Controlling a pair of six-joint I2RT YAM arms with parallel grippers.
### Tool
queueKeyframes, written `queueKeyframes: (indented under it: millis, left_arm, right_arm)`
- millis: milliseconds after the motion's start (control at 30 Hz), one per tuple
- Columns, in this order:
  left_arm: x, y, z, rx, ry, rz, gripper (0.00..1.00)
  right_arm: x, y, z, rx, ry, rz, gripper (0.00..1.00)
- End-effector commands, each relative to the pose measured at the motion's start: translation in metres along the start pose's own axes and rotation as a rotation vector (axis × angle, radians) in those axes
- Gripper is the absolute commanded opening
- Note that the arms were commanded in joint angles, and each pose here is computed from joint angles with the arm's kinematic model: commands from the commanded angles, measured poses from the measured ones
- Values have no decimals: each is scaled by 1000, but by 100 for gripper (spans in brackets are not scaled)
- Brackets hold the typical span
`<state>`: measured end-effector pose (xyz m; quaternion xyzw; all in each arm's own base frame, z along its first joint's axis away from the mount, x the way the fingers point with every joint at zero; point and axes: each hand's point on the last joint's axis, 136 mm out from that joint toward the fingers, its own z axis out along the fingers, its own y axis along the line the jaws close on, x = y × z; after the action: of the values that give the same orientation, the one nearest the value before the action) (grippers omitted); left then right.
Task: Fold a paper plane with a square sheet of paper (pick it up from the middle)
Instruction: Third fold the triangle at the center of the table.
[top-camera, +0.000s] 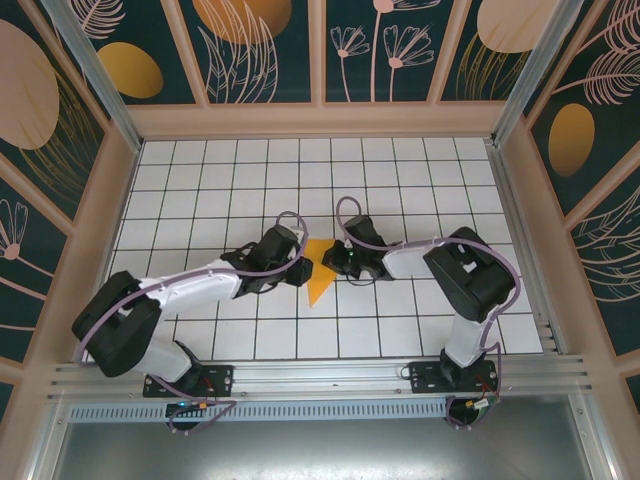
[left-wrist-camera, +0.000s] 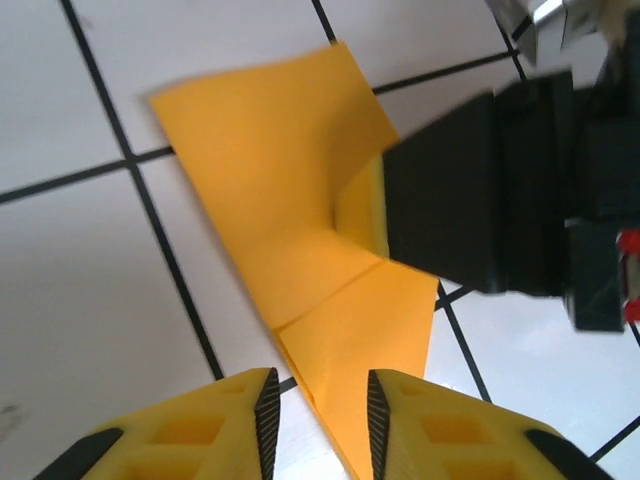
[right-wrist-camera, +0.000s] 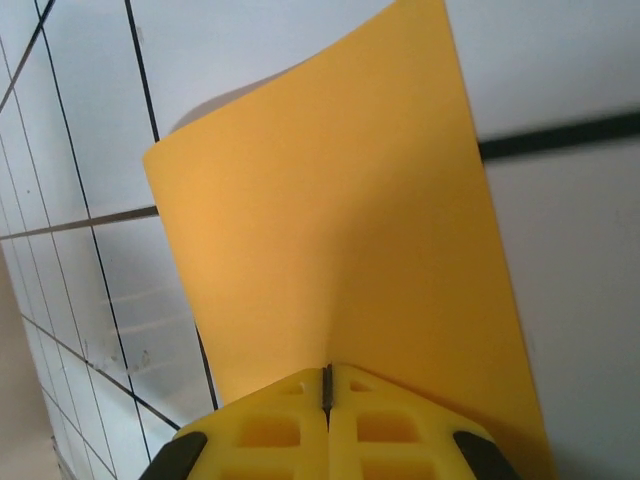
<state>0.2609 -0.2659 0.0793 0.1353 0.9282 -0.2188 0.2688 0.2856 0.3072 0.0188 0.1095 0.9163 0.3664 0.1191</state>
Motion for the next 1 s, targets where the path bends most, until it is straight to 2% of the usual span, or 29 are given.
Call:
queueKeyframes:
  millis: [0,100,167,367,467,633,800,967]
  left_arm:
    - [0,1,-16,-3,-17,-19,25]
    - [0,-25,-22,150,-24,-44,22]
    - [2,-33,-20,207,-13,-67,19]
    - [10,-51,0,333,30,-152,10]
    - [13,-46,11,305,43,-181,8]
    - [21,-39,19,273,66,-191,7]
    - [30,-30,29,229,93,-184,6]
    - [33,-21,37,171,106,-180,5]
  right_arm:
    - [14,-25,-10,132,-53,130,0]
    - [16,-27,-20,166,-112,181,0]
    - [17,-21,-23,158,-126,176,0]
    - [7,22,-41,-9,-141,89,4]
    - [3,25,-54,-4,-166,73,7]
    - [8,-2,-73,44,-181,86,11]
    - [21,-19,-92,2,-183,82,35]
    - [28,-10,-92,-104,-134,51,44]
